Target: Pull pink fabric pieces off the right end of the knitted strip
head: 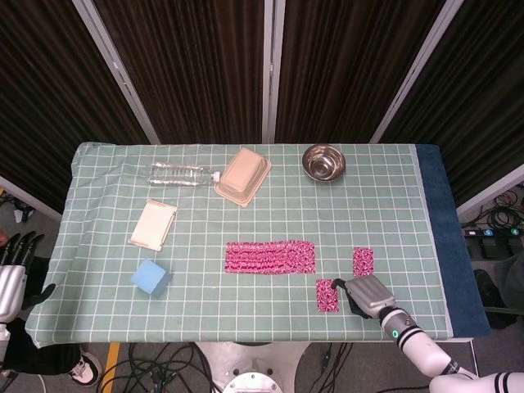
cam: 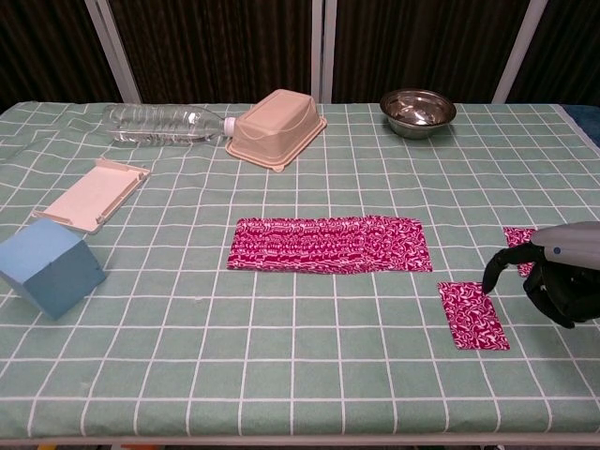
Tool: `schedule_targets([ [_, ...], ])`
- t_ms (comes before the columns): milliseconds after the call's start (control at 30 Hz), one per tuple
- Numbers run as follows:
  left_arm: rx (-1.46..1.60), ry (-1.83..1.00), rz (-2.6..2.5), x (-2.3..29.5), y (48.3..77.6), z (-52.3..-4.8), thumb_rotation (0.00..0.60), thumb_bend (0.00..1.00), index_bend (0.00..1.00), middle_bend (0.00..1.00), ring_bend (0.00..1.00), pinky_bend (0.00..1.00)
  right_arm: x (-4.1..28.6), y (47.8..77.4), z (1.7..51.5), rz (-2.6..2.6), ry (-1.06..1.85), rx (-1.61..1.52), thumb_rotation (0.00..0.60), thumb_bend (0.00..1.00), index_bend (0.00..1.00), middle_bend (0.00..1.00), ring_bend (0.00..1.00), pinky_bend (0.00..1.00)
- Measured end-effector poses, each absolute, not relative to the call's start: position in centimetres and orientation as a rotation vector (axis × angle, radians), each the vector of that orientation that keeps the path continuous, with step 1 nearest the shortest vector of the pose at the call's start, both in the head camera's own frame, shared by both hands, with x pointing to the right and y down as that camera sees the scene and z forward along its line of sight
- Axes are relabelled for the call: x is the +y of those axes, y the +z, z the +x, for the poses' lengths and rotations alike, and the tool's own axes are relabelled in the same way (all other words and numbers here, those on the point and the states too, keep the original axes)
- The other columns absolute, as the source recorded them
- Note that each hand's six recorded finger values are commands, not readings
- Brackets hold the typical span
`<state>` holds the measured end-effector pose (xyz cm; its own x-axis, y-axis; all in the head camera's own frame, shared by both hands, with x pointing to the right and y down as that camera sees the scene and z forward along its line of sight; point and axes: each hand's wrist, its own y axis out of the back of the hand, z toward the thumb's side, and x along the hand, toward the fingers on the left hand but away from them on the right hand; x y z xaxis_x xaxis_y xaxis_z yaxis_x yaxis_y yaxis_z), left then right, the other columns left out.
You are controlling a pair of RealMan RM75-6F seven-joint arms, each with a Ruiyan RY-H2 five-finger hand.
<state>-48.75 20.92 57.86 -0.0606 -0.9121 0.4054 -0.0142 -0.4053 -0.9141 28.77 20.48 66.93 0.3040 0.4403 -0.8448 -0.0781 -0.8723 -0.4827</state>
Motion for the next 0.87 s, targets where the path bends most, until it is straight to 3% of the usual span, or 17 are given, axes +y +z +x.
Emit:
schedule_targets([
  [233, 1.040, -1.555, -1.478, 20.9, 57.7, -48.8, 0.600, 0.19, 0.09, 0.07, 0.00, 0.15, 17.1, 63.5, 29.5, -2.038, 1.402, -0.628, 0.600, 0.98, 0.28, 0.91, 0.83, 0.76],
  [300, 1.043, -1.551, -1.481, 21.0, 57.7, -48.8, 0.600, 0.19, 0.09, 0.07, 0.00, 0.15, 15.9, 62.2, 30.5, -1.955, 1.340, -0.737, 0.600, 0.84, 0.30, 0.83, 0.76, 0.71],
  [333, 1.045, -1.548, -1.481, 21.0, 57.7, -48.7, 0.600, 0.19, 0.09, 0.07, 0.00, 0.15, 15.4, 61.7, 31.1, -1.908, 1.315, -0.782, 0.600, 0.67, 0.31, 0.73, 0.67, 0.64],
  [367, 1.046, -1.544, -1.482, 20.9, 57.7, -48.6, 0.600, 0.19, 0.09, 0.07, 0.00, 0.15, 14.9, 61.1, 31.8, -1.856, 1.292, -0.824, 0.600, 0.49, 0.28, 0.61, 0.53, 0.53],
  [467, 1.049, -1.531, -1.486, 20.9, 57.6, -48.4, 0.600, 0.19, 0.09, 0.07, 0.00, 0.15, 14.0, 59.5, 35.2, -1.658, 1.263, -0.913, 0.600, 0.14, 0.05, 0.17, 0.08, 0.14],
  [567, 1.052, -1.513, -1.487, 20.7, 57.3, -48.2, 0.600, 0.19, 0.09, 0.07, 0.00, 0.15, 13.8, 58.6, 38.2, -1.536, 1.295, -0.926, 0.600, 0.09, 0.00, 0.01, 0.00, 0.00],
  [867, 1.078, -1.477, -1.497, 20.6, 57.0, -48.1, 0.600, 0.19, 0.09, 0.07, 0.00, 0.15, 17.3, 58.9, 44.2, -1.474, 1.503, -0.941, 0.600, 0.09, 0.00, 0.00, 0.00, 0.00],
])
